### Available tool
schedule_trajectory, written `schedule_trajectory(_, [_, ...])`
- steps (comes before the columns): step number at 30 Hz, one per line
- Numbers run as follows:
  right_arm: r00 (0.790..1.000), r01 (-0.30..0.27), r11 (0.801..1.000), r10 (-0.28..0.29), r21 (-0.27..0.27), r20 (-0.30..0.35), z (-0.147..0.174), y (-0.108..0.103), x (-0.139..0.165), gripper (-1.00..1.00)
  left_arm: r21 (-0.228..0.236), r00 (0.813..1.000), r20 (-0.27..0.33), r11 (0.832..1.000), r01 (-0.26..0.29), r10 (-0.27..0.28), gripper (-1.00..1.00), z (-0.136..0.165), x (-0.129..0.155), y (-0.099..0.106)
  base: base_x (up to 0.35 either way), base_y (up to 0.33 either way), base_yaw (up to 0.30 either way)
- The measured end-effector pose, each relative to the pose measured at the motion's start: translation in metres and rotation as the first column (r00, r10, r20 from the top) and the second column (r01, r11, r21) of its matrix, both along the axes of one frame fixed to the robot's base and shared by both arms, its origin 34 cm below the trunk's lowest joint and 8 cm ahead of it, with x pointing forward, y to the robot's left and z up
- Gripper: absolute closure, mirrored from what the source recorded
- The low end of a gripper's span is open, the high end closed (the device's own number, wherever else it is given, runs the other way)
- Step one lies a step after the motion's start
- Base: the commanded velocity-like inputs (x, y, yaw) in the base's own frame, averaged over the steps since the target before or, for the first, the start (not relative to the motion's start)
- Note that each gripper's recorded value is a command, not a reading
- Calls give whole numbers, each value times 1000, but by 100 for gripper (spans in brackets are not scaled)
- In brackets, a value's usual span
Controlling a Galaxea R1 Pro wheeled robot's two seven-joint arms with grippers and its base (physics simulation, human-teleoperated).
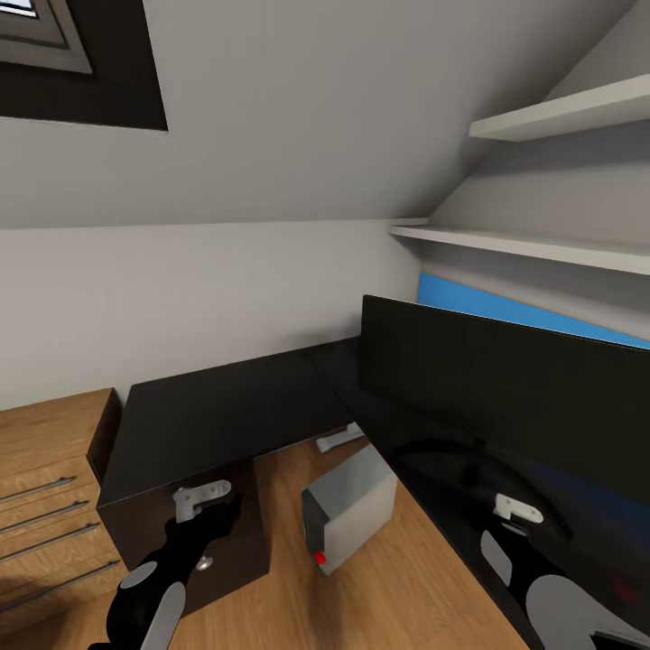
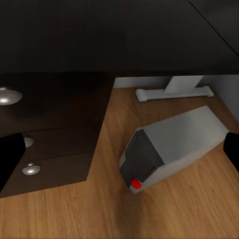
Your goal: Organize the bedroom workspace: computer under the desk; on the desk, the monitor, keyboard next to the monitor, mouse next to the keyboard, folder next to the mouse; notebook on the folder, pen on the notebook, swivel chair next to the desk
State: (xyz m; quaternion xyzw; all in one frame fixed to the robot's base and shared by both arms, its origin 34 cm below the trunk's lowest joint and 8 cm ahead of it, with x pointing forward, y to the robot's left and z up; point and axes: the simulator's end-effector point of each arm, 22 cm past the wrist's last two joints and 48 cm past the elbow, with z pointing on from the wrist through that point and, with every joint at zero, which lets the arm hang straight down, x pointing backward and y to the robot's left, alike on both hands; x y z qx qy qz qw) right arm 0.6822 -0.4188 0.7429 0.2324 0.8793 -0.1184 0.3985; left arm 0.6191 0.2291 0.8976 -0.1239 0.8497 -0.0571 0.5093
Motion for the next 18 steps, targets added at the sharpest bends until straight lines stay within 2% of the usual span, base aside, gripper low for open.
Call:
schedule_trajectory(10, [1000, 2, 1000, -2, -3, 6, 4, -3, 3, -100, 0, 1000, 0, 1000, 0, 0, -100, 0, 0, 0, 41, 0, 0])
schedule_trajectory(18, [1000, 19, 1000, -19, -20, 3, 6, -15, 1, -100, 0, 1000, 0, 1000, 1, -1, -100, 0, 0, 0, 18, 0, 0])
